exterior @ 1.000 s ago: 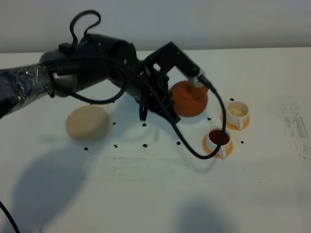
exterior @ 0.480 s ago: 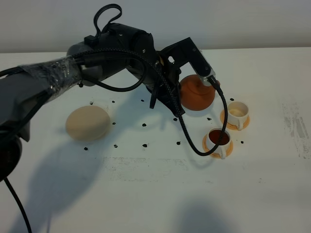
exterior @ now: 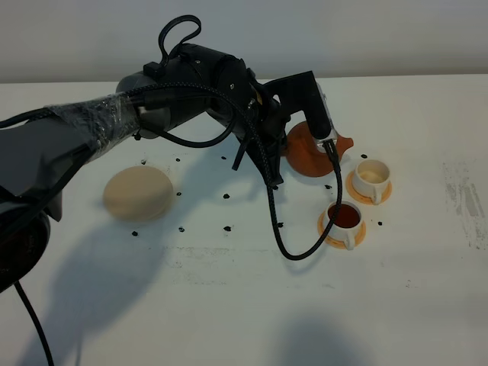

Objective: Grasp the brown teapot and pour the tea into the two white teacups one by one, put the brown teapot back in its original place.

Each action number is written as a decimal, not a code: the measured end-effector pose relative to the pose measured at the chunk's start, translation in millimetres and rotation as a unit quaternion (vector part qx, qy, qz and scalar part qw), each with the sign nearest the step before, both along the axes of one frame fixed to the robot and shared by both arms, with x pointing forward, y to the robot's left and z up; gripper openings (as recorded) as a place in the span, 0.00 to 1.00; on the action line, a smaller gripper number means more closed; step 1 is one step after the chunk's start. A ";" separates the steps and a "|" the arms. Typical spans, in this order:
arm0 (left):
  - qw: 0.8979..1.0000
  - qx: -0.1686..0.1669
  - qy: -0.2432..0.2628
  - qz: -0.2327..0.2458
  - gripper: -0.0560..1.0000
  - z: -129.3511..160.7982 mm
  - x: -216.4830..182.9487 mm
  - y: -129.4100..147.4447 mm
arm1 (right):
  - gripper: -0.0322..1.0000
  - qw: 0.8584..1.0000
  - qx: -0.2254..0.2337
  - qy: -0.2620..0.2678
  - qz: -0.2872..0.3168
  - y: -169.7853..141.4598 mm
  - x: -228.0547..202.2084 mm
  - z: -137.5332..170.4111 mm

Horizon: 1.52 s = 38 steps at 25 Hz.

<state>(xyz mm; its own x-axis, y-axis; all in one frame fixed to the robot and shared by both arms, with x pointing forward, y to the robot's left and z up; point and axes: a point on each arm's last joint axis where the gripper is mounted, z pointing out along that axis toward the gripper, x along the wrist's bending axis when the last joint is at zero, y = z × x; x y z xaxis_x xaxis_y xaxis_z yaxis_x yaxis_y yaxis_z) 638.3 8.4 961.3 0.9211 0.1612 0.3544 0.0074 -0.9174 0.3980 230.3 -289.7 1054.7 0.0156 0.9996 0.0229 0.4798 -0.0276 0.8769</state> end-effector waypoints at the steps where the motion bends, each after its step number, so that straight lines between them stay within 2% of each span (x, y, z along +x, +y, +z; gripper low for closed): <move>1: 1.000 0.000 -0.008 -0.005 0.14 0.8 0.8 -0.5 | 0.24 1.000 0.000 0.000 0.000 0.0 0.0 0.0; 7: 0.999 -0.001 -0.043 -0.032 0.14 3.8 4.2 -3.0 | 0.24 1.000 0.000 0.000 0.000 0.0 0.0 0.0; 13: 0.995 0.014 -0.066 -0.070 0.14 1.5 4.3 -6.2 | 0.24 1.000 0.000 0.000 0.000 0.0 0.0 0.0; 19: 0.994 0.009 -0.084 -0.076 0.14 -2.4 6.1 -10.8 | 0.24 1.000 0.000 0.000 0.000 0.0 0.0 0.0; 25: 0.989 0.000 -0.122 -0.085 0.14 1.6 6.6 -18.5 | 0.24 1.000 0.000 0.000 0.000 0.0 0.0 0.0; 38: 0.973 0.035 -0.191 -0.121 0.14 -1.7 11.8 -23.8 | 0.24 1.000 0.000 0.000 0.000 0.0 0.0 0.0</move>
